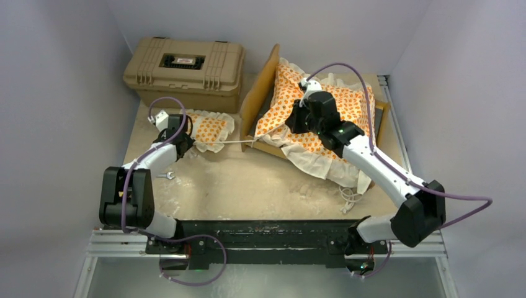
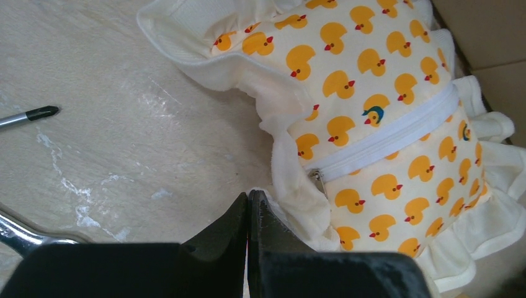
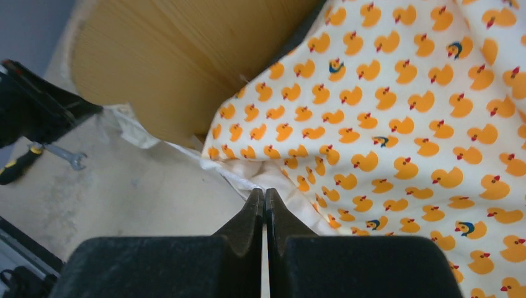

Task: Set up the pet bed
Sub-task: Tie the ropes to the bed frame.

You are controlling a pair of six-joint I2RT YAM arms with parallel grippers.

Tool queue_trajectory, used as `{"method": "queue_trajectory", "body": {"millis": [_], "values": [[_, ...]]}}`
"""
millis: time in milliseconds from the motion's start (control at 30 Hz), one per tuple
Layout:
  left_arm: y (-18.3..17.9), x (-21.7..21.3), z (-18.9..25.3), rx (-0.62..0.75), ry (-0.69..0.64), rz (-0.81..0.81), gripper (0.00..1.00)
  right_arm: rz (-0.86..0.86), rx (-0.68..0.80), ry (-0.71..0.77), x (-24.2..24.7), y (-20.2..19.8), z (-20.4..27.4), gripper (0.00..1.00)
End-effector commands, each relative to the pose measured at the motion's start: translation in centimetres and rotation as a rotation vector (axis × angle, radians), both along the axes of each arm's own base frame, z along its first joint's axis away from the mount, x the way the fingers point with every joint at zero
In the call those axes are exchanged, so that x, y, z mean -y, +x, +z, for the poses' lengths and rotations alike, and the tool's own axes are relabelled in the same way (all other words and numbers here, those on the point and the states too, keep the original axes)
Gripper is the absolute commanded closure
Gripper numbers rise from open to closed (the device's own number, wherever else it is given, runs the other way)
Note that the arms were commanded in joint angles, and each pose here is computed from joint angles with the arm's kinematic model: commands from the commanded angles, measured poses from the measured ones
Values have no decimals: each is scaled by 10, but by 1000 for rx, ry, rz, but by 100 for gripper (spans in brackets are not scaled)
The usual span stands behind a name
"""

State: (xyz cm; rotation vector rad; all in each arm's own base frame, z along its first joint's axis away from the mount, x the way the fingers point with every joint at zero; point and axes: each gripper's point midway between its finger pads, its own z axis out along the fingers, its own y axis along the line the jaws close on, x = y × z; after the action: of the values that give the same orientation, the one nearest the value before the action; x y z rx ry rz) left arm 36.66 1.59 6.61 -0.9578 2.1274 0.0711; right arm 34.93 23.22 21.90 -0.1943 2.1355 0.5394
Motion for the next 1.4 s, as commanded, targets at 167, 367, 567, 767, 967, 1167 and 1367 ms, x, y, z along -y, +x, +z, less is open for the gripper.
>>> {"method": "queue_trajectory", "body": {"millis": [167, 367, 567, 767, 967, 1167, 1367], "values": [[9, -16, -1, 2, 44, 57, 100, 25, 123, 133, -5, 3, 58, 100], [4, -23, -3, -10, 46, 89, 100, 191, 93, 185, -35, -5, 44, 100], [-1, -28, -6, -9, 17, 116, 100, 221, 90, 212, -44, -3, 47, 100], [-5, -42, -11, -12, -21, 147, 100, 119, 95, 150, -25, 4, 46, 100], [-9, -46, -17, -18, -45, 163, 100, -8, 92, 121, -7, 18, 41, 100], [-11, -46, -26, -34, -65, 167, 100, -133, 93, 156, 18, 33, 48, 100], [-9, -41, -27, -25, -84, 147, 100, -37, 158, 182, 8, 30, 66, 100]]}}
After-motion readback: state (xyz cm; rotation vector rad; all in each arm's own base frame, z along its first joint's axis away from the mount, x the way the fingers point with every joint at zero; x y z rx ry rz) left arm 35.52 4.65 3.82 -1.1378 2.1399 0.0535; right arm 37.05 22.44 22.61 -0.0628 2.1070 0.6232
